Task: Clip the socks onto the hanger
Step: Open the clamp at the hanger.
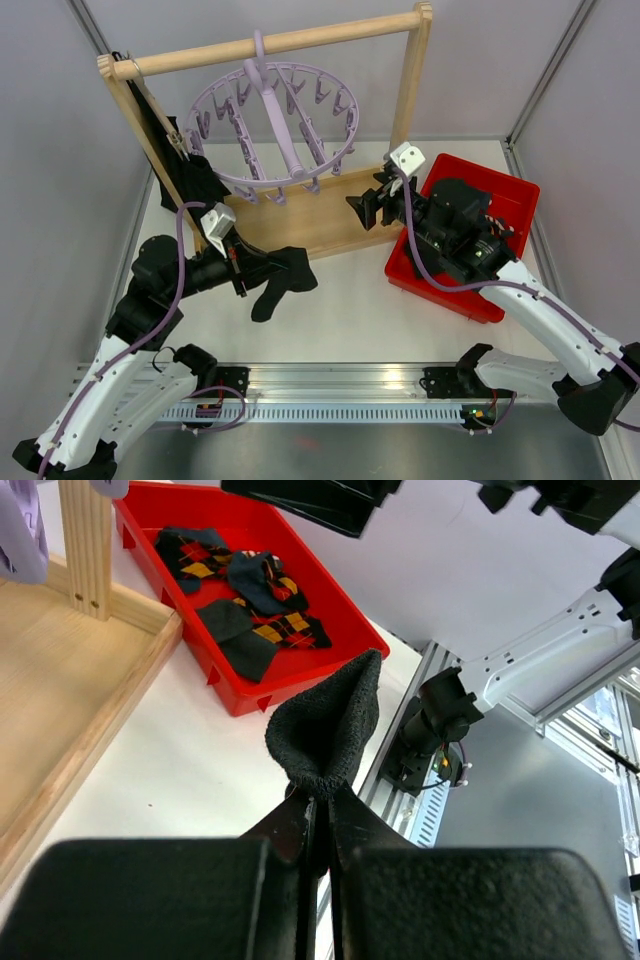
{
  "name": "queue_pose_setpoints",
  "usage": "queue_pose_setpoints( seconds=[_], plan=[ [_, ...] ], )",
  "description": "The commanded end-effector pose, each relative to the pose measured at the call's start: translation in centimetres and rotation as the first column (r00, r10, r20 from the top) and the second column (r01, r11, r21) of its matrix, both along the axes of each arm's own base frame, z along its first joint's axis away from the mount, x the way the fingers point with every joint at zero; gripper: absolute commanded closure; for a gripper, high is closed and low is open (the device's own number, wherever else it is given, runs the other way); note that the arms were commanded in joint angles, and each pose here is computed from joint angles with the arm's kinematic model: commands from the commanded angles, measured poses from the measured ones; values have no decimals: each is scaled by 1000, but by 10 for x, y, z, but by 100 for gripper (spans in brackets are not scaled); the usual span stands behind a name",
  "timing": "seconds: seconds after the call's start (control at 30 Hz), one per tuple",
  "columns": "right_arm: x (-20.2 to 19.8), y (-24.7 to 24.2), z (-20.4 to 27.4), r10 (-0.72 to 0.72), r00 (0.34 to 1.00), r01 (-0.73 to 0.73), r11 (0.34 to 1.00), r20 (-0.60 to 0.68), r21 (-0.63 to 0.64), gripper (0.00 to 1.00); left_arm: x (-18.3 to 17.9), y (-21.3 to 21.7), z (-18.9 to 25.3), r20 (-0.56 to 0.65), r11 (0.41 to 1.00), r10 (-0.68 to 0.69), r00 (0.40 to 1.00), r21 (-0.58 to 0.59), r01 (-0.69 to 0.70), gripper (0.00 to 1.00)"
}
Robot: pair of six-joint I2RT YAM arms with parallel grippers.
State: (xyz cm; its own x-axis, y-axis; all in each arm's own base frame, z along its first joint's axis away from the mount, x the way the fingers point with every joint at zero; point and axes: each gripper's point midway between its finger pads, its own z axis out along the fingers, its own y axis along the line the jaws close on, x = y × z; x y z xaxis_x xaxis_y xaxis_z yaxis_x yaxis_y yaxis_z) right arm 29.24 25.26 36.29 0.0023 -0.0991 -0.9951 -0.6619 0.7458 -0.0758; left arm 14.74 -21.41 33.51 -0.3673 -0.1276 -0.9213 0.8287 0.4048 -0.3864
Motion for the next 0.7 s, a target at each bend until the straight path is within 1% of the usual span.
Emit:
queue_pose_setpoints(
  seconds=[0.0, 0.1, 0.13, 0.3, 0.33, 0.43, 0.67],
  plan=[
    [0, 2, 22, 115, 986, -125, 989, 124, 75, 20, 1, 4, 12, 68, 1000, 18, 998, 12, -19, 98],
    [7, -5, 27, 127, 980, -142, 985, 154, 94, 19, 0, 4, 11, 70, 1000, 14, 997, 22, -15, 98],
    [8, -3, 25, 162, 975, -176, 980, 153, 88, 20, 0, 4, 11, 72, 1000, 12, 997, 21, -14, 98],
    [8, 4, 31, 242, 953, -260, 962, 183, 80, 20, 0, 2, 9, 70, 1000, -3, 998, 25, 2, 98],
    [3, 8, 31, 283, 941, -301, 951, 186, 76, 20, -1, 2, 8, 70, 1000, -7, 998, 27, 5, 98],
    [0, 15, 32, 337, 922, -355, 932, 189, 69, 21, -2, 3, 8, 76, 1000, -9, 997, 30, 6, 98],
    [4, 24, 34, 387, 898, -401, 916, 209, 30, 21, -6, 3, 11, 86, 999, -24, 996, 30, 22, 98]
  ],
)
